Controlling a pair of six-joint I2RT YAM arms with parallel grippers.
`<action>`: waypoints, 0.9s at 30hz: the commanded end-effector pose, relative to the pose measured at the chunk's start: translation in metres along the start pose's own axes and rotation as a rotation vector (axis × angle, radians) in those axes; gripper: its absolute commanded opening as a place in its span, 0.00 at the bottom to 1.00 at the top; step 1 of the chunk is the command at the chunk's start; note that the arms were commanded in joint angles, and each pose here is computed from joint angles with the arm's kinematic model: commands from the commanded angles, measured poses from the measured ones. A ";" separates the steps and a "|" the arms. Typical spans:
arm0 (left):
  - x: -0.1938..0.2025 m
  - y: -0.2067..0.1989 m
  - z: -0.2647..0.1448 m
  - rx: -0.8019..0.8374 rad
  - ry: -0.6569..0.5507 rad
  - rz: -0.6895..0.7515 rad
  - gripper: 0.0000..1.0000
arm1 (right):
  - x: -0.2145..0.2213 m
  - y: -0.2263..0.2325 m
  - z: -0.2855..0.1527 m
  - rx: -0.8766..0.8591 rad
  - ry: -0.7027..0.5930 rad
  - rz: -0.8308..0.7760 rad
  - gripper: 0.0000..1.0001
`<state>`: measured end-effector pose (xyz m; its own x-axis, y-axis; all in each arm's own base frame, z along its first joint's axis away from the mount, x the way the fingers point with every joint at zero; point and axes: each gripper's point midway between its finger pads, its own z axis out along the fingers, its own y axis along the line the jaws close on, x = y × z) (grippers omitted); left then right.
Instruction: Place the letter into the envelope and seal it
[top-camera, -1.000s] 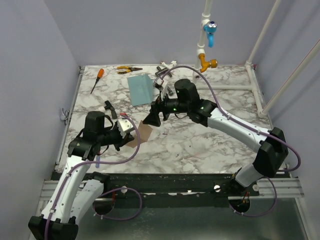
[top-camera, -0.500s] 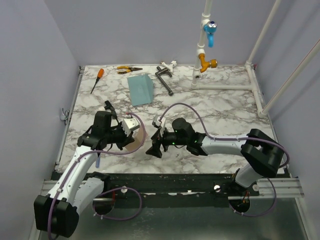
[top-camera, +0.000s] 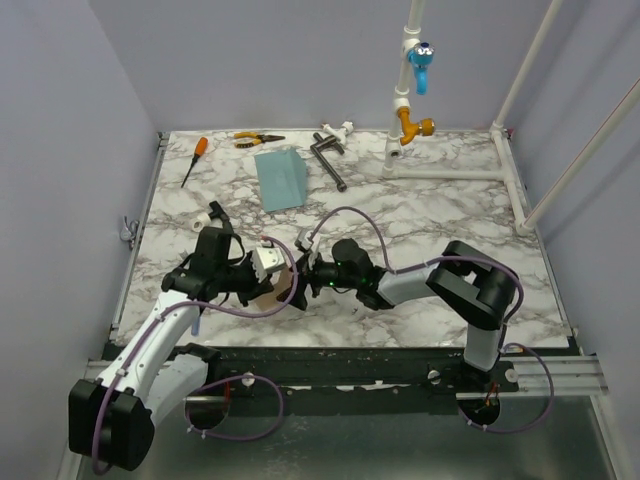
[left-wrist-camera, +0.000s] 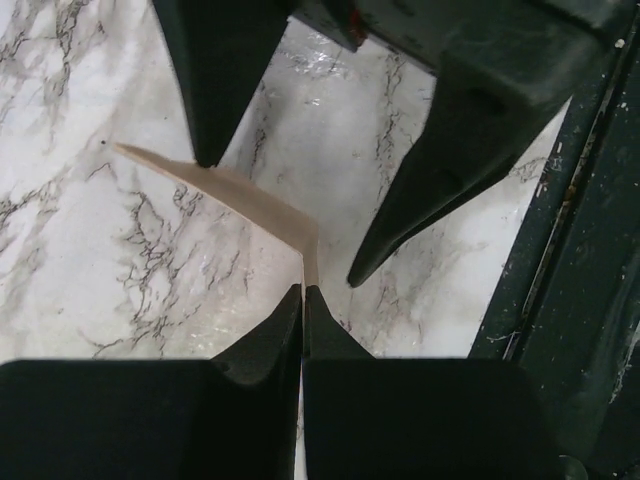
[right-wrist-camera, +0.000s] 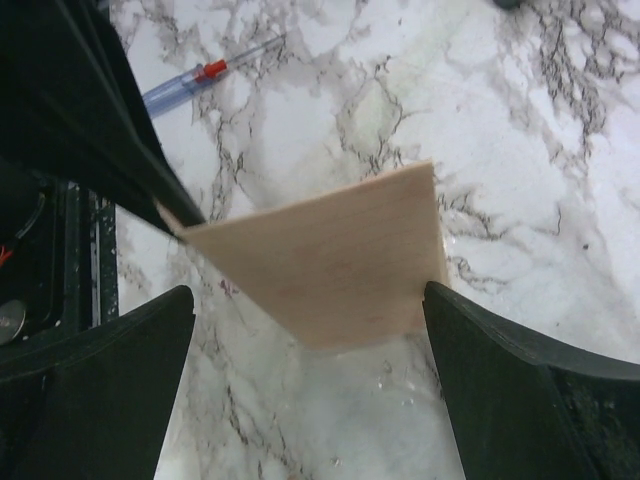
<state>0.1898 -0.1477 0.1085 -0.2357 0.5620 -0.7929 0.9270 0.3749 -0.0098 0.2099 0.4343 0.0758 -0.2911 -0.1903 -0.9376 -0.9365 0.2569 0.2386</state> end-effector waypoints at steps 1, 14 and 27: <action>-0.009 -0.011 0.004 0.061 -0.052 0.061 0.00 | -0.025 0.007 0.021 -0.050 -0.086 -0.041 1.00; -0.029 -0.002 -0.003 0.013 -0.102 0.112 0.00 | -0.016 0.028 0.028 -0.180 -0.039 -0.042 0.45; -0.051 0.011 -0.044 -0.128 -0.032 0.137 0.62 | -0.034 0.041 -0.001 -0.197 0.024 -0.132 0.01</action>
<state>0.1996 -0.1495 0.1409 -0.1438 0.5524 -0.8211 0.9198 0.3807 0.0950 0.1885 0.4566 0.0960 -0.2348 -0.2042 -0.9503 -0.9717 0.0760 0.2238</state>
